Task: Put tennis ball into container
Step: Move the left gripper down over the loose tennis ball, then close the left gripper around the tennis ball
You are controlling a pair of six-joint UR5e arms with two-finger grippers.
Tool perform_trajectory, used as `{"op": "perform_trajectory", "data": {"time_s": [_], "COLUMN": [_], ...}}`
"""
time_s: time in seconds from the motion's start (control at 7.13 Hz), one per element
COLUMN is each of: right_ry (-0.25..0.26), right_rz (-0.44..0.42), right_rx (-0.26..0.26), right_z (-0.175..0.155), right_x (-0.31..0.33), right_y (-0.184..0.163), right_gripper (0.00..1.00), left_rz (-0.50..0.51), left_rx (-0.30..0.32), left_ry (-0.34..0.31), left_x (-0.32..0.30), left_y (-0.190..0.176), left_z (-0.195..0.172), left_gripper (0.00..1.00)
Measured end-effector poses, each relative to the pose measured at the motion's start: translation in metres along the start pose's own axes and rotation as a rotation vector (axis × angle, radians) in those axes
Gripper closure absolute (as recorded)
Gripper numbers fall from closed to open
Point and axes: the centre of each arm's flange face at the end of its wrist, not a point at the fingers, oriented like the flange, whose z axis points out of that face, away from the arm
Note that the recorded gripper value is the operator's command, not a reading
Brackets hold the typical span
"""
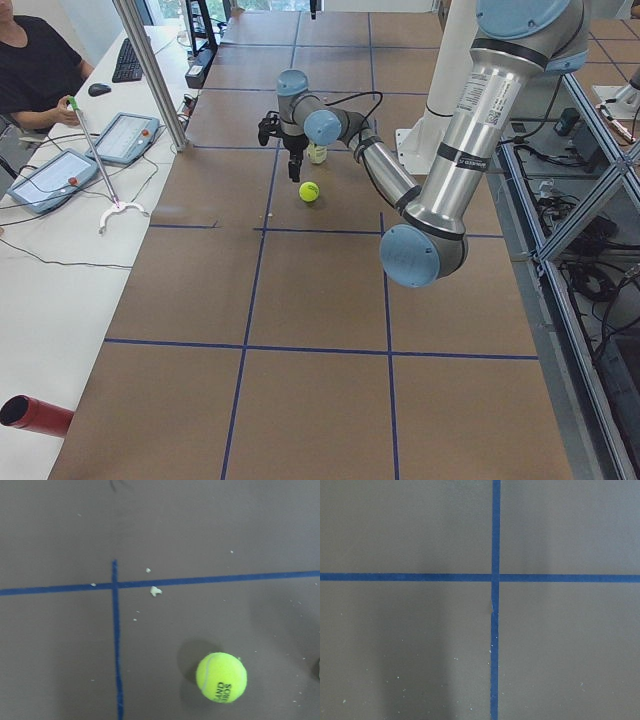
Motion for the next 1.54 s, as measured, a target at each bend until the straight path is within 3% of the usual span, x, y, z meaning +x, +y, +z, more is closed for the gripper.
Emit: {"op": "perform_trajectory", "data": {"time_s": [0.28, 0.7, 1.4, 1.54], "right_ry": [0.0, 0.0, 0.0, 0.0], "right_rz": [0.0, 0.0, 0.0, 0.0], "right_rx": [0.0, 0.0, 0.0, 0.0], "right_z": [0.0, 0.0, 0.0, 0.0], "right_x": [0.0, 0.0, 0.0, 0.0], "right_y": [0.0, 0.0, 0.0, 0.0], "right_gripper": [0.0, 0.0, 0.0, 0.0], "left_rz": [-0.03, -0.025, -0.011, -0.01], "left_rx": [-0.018, -0.044, -0.039, -0.038], "left_ry": [-0.045, -0.054, -0.041, -0.039], "left_x": [0.03, 0.05, 0.043, 0.042], "left_y": [-0.003, 0.018, 0.013, 0.013], "left_z": [0.056, 0.112, 0.146, 0.148], "left_gripper": [0.0, 0.0, 0.0, 0.09]}}
